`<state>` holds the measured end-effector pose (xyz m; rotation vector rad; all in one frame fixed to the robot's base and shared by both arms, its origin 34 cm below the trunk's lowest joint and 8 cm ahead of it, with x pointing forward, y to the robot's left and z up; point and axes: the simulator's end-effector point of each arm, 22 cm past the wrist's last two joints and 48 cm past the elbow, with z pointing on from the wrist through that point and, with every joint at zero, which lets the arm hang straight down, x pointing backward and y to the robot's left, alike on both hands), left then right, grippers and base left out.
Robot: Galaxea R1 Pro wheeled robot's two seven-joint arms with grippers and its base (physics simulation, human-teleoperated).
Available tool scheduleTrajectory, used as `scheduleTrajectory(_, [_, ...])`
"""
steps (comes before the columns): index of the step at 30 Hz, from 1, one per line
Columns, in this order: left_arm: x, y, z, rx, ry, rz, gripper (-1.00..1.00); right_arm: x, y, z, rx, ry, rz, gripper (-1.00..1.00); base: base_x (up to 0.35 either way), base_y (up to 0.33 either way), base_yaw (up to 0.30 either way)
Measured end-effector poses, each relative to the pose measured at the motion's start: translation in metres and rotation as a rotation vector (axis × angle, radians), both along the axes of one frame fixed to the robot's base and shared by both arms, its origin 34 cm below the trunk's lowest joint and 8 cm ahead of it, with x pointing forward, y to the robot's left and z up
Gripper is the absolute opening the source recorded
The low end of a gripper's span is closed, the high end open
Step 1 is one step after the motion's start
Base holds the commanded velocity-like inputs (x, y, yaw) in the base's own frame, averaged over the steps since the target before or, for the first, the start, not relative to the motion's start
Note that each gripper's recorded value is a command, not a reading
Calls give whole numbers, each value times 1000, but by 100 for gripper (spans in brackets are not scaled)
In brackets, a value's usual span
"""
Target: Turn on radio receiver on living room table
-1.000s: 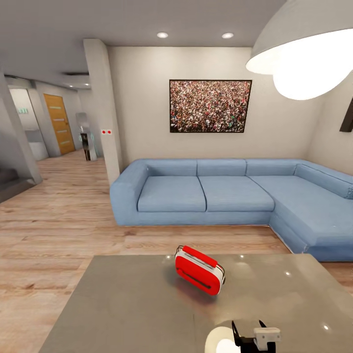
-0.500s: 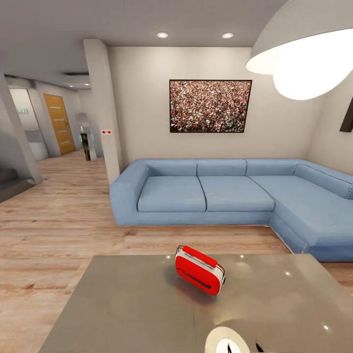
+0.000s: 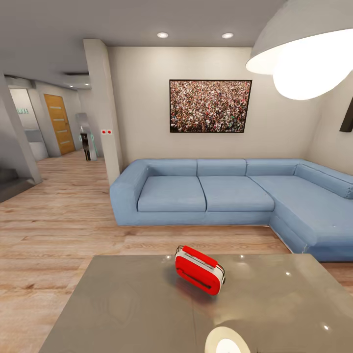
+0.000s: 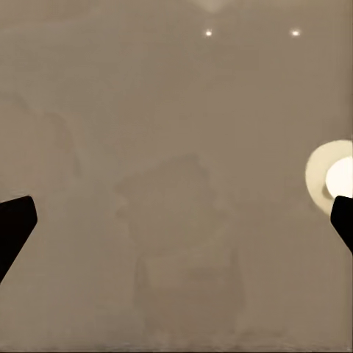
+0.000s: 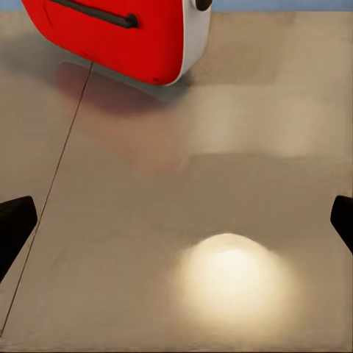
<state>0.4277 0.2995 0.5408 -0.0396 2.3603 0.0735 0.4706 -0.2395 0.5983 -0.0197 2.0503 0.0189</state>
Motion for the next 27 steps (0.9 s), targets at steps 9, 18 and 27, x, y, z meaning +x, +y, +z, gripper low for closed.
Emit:
scheduleTrajectory(9, [-5,0,-4,-1,14,1,100,-16,0,-16,0,49,0,100,0,0,0])
scheduleTrajectory(18, [-6,0,-5,0,16,1,100,-16,-1,-16,1,49,-5,100,0,0,0])
scheduleTrajectory(27, [-6,0,-5,0,16,1,100,-17,0,-17,2,53,-1,100,0,0,0])
